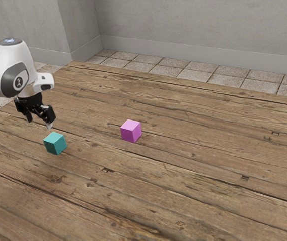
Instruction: Pick up the blue block with one arm, and put the blue block on the pink block with one arm
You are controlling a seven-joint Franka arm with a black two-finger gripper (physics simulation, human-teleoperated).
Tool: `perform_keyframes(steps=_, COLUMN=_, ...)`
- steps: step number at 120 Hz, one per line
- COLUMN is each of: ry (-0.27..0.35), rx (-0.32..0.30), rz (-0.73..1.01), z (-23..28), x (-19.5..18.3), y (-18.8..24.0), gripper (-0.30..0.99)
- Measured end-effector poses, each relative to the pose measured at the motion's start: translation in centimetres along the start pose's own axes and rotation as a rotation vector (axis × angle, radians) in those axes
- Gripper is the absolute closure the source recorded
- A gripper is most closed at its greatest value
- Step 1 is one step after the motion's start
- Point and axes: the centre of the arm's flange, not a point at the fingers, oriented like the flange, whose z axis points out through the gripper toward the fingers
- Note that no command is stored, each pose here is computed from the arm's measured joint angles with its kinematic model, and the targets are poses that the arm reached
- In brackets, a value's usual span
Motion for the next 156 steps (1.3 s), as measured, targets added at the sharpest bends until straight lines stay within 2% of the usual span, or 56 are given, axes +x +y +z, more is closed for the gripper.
perform_keyframes(steps=32, ry=-0.024, rx=0.037, rz=-0.001, z=3.6, x=0.8, y=-3.8, gripper=0.02)
perform_keyframes(steps=52, ry=-0.029, rx=0.030, rz=0.068, z=4.9, x=1.9, y=-1.4, gripper=0.02)
perform_keyframes(steps=71, ry=-0.049, rx=0.028, rz=0.069, z=7.3, x=2.2, y=-2.2, gripper=0.02)
perform_keyframes(steps=88, ry=-0.044, rx=-0.003, rz=0.079, z=8.7, x=3.3, y=-2.7, gripper=0.02)
perform_keyframes(steps=156, ry=-0.048, rx=-0.046, rz=0.114, z=12.0, x=4.6, y=-4.0, gripper=0.02)
